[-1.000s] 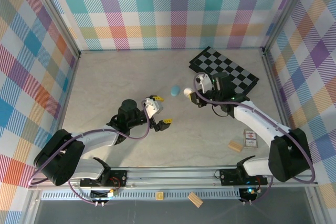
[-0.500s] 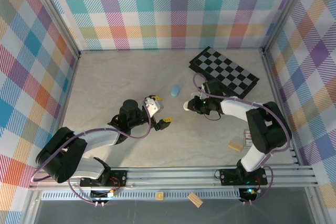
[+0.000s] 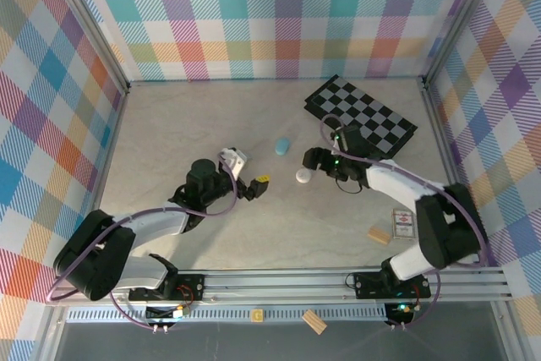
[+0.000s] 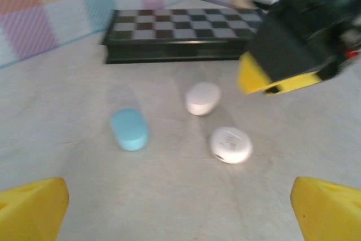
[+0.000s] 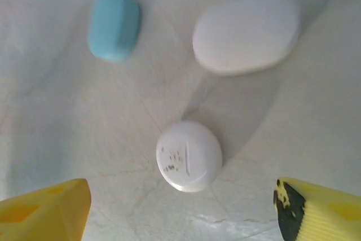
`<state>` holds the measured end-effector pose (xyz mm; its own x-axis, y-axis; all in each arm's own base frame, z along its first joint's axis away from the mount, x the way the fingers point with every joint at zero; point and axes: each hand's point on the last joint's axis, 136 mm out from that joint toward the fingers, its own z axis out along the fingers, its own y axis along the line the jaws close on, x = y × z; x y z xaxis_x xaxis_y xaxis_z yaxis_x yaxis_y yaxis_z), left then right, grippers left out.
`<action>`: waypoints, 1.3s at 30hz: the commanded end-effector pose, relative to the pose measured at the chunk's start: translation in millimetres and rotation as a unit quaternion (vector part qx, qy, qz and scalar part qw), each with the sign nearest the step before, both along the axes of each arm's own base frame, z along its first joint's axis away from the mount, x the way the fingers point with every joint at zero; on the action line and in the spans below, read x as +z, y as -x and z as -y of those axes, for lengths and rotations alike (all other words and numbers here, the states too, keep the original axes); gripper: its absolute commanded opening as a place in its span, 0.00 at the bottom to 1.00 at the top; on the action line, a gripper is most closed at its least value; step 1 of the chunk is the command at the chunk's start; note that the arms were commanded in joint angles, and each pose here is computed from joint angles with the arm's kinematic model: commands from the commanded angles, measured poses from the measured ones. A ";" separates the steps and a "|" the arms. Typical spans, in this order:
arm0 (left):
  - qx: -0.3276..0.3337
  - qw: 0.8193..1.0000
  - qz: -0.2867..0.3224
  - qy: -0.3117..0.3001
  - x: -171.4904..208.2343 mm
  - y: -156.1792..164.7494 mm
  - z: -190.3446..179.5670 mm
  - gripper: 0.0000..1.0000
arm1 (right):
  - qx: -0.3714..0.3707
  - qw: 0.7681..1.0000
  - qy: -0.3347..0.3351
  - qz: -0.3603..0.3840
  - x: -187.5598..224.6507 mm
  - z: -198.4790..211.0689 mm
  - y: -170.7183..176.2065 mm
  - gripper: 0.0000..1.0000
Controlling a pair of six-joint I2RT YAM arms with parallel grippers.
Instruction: Insert wireless bluetooth earbuds into charging case
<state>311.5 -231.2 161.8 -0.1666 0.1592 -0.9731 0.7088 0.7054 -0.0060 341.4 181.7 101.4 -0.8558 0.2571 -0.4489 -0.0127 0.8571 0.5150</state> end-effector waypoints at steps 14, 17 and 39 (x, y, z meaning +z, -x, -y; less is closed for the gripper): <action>0.360 0.933 0.016 0.002 -3.9 -31.3 -187.6 1.00 | -0.093 0.921 0.244 0.289 40.5 147.9 -48.5 0.99; 0.379 0.925 0.011 0.010 -15.2 -36.1 -202.0 1.00 | -0.095 0.919 0.244 0.296 39.5 161.9 -50.5 0.99; 0.408 0.909 -0.085 0.009 -79.4 -88.3 -226.1 1.00 | -0.058 0.938 0.185 0.287 -6.0 163.4 -61.5 0.99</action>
